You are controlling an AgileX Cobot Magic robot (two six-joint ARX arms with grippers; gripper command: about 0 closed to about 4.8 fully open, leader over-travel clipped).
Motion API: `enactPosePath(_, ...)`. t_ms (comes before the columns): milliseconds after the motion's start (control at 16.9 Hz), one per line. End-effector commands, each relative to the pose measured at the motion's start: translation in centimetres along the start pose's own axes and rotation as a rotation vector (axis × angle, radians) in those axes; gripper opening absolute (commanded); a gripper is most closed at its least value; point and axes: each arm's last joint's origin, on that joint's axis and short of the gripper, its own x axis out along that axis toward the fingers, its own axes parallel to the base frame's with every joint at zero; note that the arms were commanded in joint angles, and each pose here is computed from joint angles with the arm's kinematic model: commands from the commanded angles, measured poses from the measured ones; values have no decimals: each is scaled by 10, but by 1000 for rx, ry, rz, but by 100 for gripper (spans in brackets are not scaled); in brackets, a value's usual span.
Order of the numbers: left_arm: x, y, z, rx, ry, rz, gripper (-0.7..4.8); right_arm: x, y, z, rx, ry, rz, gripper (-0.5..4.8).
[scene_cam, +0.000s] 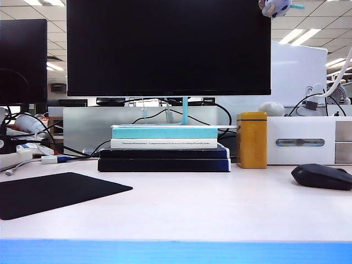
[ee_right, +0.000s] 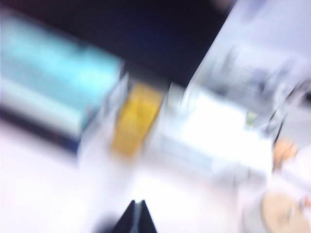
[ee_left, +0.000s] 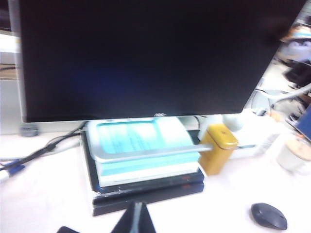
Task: Place the black mouse on the black mouse pad.
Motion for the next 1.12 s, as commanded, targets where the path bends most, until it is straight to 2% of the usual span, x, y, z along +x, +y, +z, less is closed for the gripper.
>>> enactPosePath(59,-2,-2,3,12,-18,-11,-3,27,2,-6,-105,127,29,-1)
enactPosePath(355,-2,-2,4,18,-29,-11,-3,78,12,-29,-154,372,120,0)
enactPosePath(414,-2,-2,4,18,-29,-11,-3,84,15,-33,-160,409,168,49)
enactPosePath(473,-2,-2,4,18,-29,-9,-3,92,19,-40,-186,472,210,412)
enactPosePath(532,-2,-2,4,19,-30,-8,-3,104,23,-49,-195,545,239,479)
enactPosePath(710,-2,-2,5,20,-33,-9,-3,127,29,-62,-207,640,254,479)
enactPosePath(828,-2,-2,5,20,-33,-9,-3,143,31,-65,-210,632,255,479)
enactPosePath(1005,-2,-2,5,20,-33,-9,-3,151,32,-69,-276,626,286,479)
enactPosePath(1123,-2,-2,5,20,-34,-9,-3,158,28,-77,-308,668,304,479)
